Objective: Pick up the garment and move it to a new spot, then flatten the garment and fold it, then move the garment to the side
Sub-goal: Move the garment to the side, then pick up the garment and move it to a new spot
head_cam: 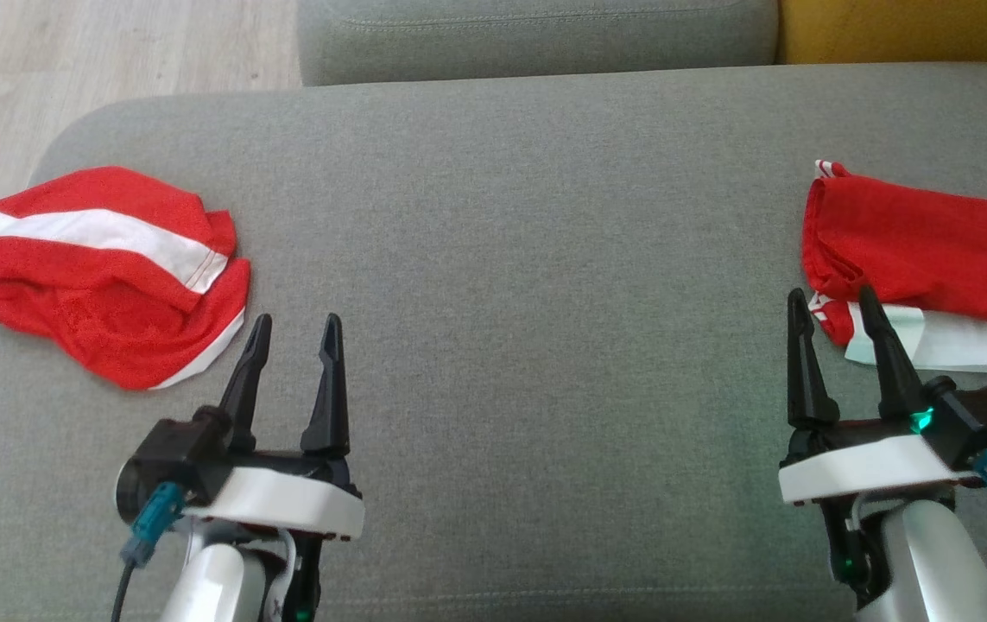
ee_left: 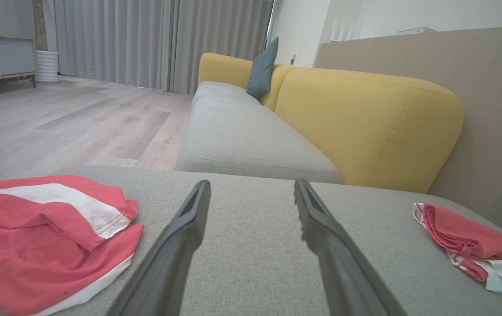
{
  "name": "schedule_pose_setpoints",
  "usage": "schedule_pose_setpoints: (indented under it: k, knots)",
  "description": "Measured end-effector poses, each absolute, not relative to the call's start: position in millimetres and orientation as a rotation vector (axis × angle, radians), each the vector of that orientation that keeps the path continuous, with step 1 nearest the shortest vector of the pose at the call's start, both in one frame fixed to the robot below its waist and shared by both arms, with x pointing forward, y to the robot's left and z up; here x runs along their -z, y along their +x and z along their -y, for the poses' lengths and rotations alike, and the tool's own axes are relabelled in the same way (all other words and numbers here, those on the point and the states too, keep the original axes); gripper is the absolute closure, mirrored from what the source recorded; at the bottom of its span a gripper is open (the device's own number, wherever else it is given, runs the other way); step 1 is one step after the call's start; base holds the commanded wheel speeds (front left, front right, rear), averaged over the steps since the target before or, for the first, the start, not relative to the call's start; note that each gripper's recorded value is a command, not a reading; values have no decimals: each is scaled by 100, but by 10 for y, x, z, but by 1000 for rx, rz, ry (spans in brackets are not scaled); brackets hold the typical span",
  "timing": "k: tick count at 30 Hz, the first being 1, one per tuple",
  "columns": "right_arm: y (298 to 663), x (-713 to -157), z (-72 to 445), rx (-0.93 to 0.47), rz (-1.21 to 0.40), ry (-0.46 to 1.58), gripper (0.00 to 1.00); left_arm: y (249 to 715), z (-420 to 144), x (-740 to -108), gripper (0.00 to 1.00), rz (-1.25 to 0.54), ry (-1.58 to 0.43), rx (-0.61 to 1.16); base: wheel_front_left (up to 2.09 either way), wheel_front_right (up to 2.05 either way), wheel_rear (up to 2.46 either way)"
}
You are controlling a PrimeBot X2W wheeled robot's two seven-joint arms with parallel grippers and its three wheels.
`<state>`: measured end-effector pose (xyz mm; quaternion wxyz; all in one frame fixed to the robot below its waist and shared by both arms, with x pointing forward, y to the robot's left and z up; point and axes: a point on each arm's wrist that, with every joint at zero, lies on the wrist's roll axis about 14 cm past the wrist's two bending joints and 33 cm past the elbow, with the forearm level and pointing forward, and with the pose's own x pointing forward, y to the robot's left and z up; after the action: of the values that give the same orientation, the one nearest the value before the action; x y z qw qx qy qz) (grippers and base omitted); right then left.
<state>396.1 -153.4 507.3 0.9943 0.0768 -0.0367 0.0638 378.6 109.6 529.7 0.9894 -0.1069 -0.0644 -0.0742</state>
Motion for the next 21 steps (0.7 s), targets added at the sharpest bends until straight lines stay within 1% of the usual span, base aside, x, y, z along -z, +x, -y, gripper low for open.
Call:
schedule_pose_setpoints:
  k: [21]
  knots:
    - [3978, -5066, 1509, -134, 72, 162, 0, 3782, -1115, -5277, 0, 123, -214, 143, 0, 0, 0]
